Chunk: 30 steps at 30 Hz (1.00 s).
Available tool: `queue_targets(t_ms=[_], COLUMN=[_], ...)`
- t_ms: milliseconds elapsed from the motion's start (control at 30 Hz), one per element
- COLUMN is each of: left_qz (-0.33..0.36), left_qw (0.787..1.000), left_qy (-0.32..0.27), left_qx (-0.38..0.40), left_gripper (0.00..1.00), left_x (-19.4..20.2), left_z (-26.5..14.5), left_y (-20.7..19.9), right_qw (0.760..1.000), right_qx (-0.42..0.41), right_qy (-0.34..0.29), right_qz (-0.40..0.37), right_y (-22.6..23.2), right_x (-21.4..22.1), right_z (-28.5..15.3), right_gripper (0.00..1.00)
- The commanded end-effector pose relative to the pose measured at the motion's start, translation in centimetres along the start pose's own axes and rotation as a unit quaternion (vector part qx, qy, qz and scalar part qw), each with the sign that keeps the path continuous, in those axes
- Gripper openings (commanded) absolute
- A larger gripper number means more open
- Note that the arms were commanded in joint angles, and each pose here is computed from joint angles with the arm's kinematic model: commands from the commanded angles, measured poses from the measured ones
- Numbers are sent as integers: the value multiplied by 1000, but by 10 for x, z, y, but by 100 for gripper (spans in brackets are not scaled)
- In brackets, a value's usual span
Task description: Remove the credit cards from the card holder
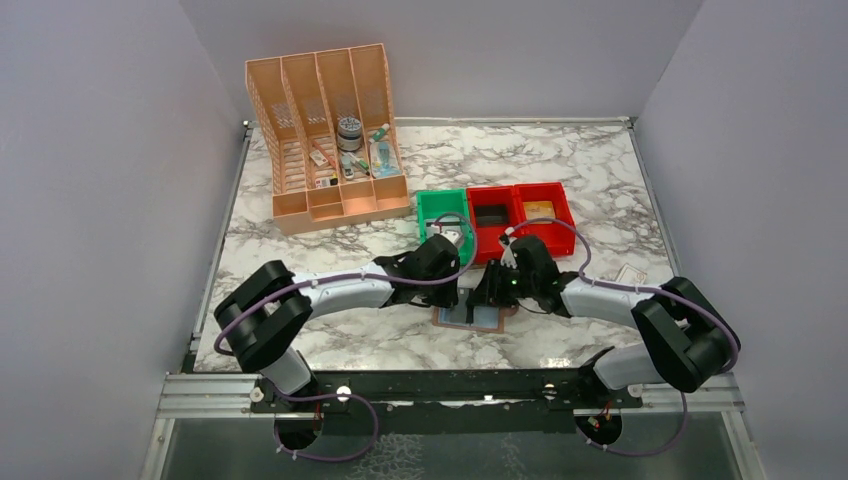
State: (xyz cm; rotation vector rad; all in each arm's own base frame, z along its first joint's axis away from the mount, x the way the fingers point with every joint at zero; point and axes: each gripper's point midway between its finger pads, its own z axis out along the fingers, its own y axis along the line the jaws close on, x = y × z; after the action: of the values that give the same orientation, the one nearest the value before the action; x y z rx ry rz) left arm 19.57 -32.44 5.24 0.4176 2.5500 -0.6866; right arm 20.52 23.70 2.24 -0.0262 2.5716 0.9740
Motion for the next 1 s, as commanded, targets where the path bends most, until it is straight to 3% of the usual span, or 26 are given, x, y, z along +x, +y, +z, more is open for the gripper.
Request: queue_targets(t_ms=[0,167,400,667,967], left_qz=[2,2,-4,-7,-9], left_qw=[999,999,999,998,998], left_qy=[19,42,46,47,49], left_qx=[27,-12,-28,-35,-37], left_gripper=[25,18,16,14,14], left_x=[7,24,32,37,37], left_z=[10,16,14,12,14], left_y=[-10,9,20,24,24], right_qw=[999,999,999,999,998], right_qx=[42,38,24,-41,-45], right_qy=[3,6,14,11,-13], right_qz=[13,14,24,25,38], right_y=[-24,-24,-19,2,-9], right_x=[11,12,14,15,7], right_z=[3,5,9,4,-11], right_gripper=[28,29,25,1,1])
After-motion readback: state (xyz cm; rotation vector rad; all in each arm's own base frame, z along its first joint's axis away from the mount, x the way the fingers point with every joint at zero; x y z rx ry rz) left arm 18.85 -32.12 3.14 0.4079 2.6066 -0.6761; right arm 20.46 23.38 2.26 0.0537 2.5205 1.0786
